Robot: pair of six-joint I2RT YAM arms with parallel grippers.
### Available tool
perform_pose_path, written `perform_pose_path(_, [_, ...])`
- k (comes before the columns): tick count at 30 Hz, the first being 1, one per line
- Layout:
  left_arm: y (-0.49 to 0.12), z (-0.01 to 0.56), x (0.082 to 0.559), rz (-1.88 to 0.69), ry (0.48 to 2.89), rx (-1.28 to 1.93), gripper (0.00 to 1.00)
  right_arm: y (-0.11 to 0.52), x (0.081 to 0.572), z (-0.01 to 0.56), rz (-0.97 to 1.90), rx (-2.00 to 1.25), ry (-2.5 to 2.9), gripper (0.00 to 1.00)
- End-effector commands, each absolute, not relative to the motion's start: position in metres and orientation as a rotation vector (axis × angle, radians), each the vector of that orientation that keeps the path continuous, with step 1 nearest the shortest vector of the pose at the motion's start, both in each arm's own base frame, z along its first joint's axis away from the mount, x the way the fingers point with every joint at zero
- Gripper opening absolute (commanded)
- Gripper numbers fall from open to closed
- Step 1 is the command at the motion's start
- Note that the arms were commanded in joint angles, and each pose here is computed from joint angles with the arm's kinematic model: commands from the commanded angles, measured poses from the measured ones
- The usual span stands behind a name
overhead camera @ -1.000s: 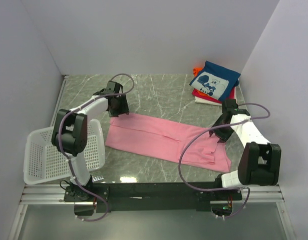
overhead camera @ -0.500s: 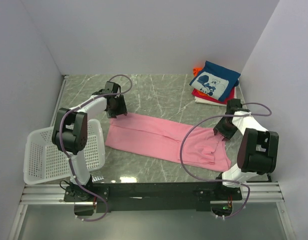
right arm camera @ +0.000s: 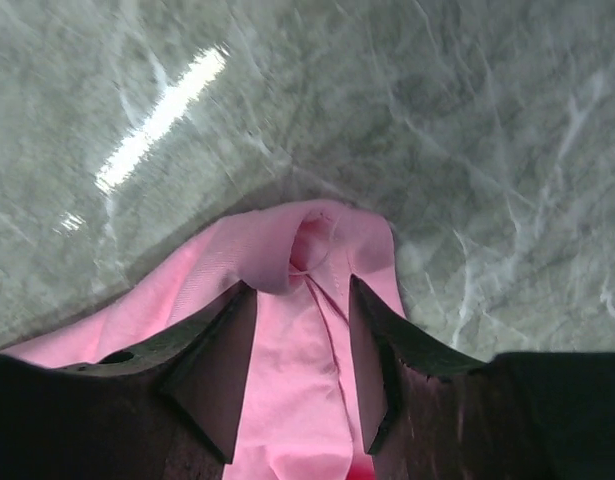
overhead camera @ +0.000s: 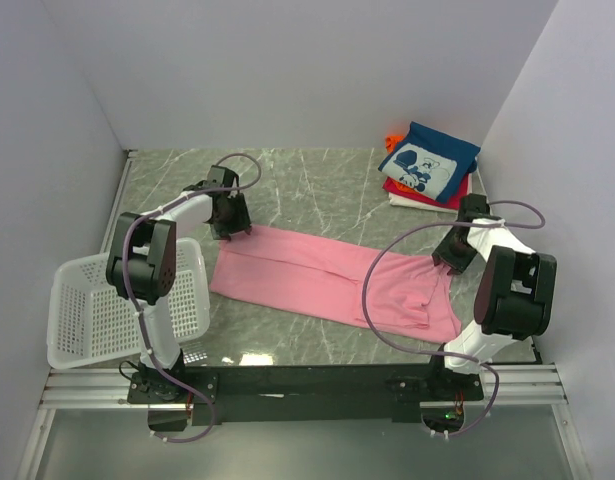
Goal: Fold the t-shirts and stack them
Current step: Fold the tshirt
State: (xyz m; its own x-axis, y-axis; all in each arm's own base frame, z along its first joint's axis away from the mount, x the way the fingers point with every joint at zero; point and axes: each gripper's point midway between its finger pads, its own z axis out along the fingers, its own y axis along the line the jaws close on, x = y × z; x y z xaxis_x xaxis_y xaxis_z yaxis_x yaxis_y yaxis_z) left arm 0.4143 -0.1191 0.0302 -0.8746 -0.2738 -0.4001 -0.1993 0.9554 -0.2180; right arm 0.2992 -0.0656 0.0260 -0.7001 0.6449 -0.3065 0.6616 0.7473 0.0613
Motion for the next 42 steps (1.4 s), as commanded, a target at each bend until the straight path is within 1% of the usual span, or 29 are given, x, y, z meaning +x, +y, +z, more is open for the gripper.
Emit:
perform_pose_path(1, [-0.115, 0.028, 0.414, -0.242, 2.668, -0.352, 0.65, -0.072, 0.326, 0.035, -0.040, 0.954, 2.579, 0.47])
perform_pose_path(2, [-0.114, 0.027, 0.414, -0.241, 2.670, -0.357, 0.65, -0.071, 0.327, 0.034, -0.034, 0.948, 2.579, 0.45])
perform_pose_path(3, [-0.114, 0.028, 0.414, -0.239, 2.669, -0.355, 0.65, -0.070, 0.328, 0.033, -0.026, 0.941, 2.582, 0.41])
perform_pose_path(4, [-0.113, 0.027, 0.414, -0.235, 2.671, -0.358, 0.65, -0.070, 0.328, 0.032, -0.023, 0.939, 2.585, 0.38])
perform_pose_path(5, [-0.112, 0.027, 0.414, -0.231, 2.670, -0.357, 0.65, -0.070, 0.329, 0.031, -0.018, 0.937, 2.583, 0.33])
perform_pose_path(8, [-0.111, 0.024, 0.411, -0.224, 2.676, -0.361, 0.65, -0.070, 0.329, 0.029, -0.023, 0.937, 2.586, 0.25])
perform_pose_path(11, [-0.110, 0.021, 0.408, -0.221, 2.683, -0.368, 0.65, -0.073, 0.326, 0.026, -0.046, 0.942, 2.598, 0.15])
perform_pose_path(13, [-0.110, 0.019, 0.407, -0.224, 2.688, -0.374, 0.65, -0.075, 0.325, 0.025, -0.060, 0.946, 2.602, 0.11])
perform_pose_path(14, [-0.109, 0.019, 0.407, -0.224, 2.688, -0.380, 0.65, -0.075, 0.322, 0.024, -0.072, 0.950, 2.609, 0.06])
perform_pose_path(15, [-0.109, 0.018, 0.407, -0.222, 2.689, -0.385, 0.64, -0.077, 0.321, 0.023, -0.082, 0.954, 2.610, 0.04])
perform_pose_path(17, [-0.107, 0.016, 0.407, -0.218, 2.694, -0.399, 0.64, -0.079, 0.318, 0.022, -0.092, 0.961, 2.617, 0.00])
perform_pose_path(21, [-0.104, 0.011, 0.404, -0.205, 2.713, -0.435, 0.64, -0.087, 0.308, 0.021, -0.145, 0.993, 2.623, 0.00])
perform_pose_path(22, [-0.097, 0.011, 0.405, -0.157, 2.703, -0.450, 0.64, -0.089, 0.305, 0.021, -0.155, 1.004, 2.627, 0.00])
perform_pose_path(27, [-0.087, 0.015, 0.405, -0.101, 2.681, -0.487, 0.65, -0.092, 0.297, 0.017, -0.178, 1.030, 2.650, 0.00])
perform_pose_path(34, [-0.094, 0.026, 0.413, -0.160, 2.647, -0.443, 0.65, -0.086, 0.292, 0.011, -0.150, 1.041, 2.690, 0.00])
perform_pose_path(38, [-0.104, 0.045, 0.425, -0.209, 2.608, -0.401, 0.65, -0.085, 0.300, 0.031, -0.114, 0.990, 2.662, 0.01])
perform_pose_path(40, [-0.109, 0.061, 0.434, -0.226, 2.576, -0.383, 0.65, -0.086, 0.307, 0.046, -0.100, 0.965, 2.644, 0.06])
perform_pose_path(41, [-0.112, 0.066, 0.436, -0.230, 2.566, -0.372, 0.65, -0.086, 0.312, 0.057, -0.086, 0.952, 2.621, 0.15])
perform_pose_path(42, [-0.114, 0.073, 0.437, -0.239, 2.560, -0.359, 0.65, -0.085, 0.320, 0.069, -0.056, 0.940, 2.596, 0.21])
